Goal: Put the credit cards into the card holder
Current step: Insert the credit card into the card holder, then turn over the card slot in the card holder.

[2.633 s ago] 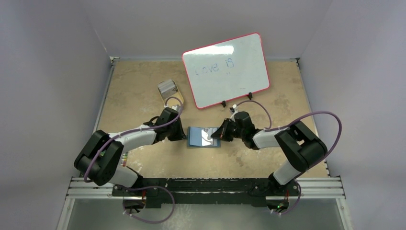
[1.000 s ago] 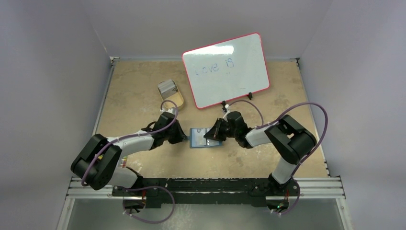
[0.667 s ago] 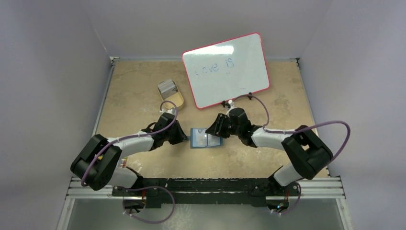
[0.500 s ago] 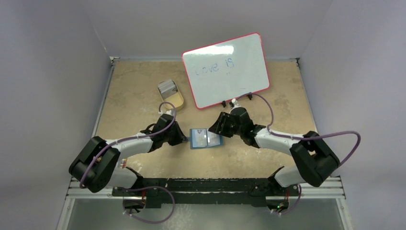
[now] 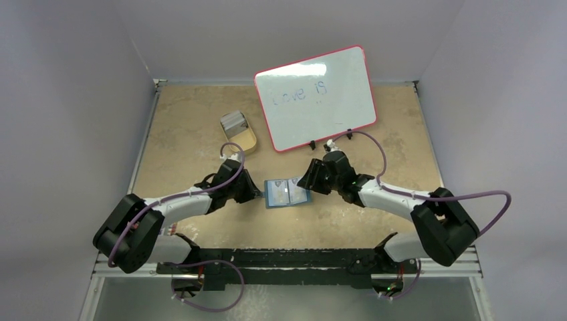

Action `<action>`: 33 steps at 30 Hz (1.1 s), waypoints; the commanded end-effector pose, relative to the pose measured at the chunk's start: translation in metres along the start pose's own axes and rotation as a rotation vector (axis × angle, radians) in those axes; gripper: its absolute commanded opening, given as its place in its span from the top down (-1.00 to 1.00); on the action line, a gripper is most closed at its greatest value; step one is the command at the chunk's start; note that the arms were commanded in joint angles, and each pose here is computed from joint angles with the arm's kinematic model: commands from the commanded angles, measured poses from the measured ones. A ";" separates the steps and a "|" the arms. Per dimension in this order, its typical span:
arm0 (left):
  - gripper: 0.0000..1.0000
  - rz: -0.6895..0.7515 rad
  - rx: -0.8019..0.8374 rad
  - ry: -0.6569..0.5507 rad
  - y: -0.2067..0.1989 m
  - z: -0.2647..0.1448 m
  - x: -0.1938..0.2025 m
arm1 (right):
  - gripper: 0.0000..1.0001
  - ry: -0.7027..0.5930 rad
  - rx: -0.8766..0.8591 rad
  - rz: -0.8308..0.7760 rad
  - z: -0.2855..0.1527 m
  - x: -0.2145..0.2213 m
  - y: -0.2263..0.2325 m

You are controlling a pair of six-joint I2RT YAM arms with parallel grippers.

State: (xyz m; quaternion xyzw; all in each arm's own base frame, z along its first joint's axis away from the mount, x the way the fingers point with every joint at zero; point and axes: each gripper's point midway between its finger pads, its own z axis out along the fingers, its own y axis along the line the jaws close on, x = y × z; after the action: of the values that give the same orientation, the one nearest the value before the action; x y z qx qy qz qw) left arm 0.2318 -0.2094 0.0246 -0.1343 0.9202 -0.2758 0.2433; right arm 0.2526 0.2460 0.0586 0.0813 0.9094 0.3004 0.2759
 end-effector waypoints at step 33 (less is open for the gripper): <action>0.77 0.014 0.015 -0.025 -0.004 0.001 -0.005 | 0.19 0.016 -0.185 -0.064 0.014 -0.005 0.041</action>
State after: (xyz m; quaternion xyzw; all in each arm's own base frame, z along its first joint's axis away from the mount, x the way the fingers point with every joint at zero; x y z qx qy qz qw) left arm 0.2322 -0.2082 0.0234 -0.1355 0.9209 -0.2720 0.2442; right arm 0.2566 0.2658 0.0525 0.0492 0.9017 0.3355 0.2682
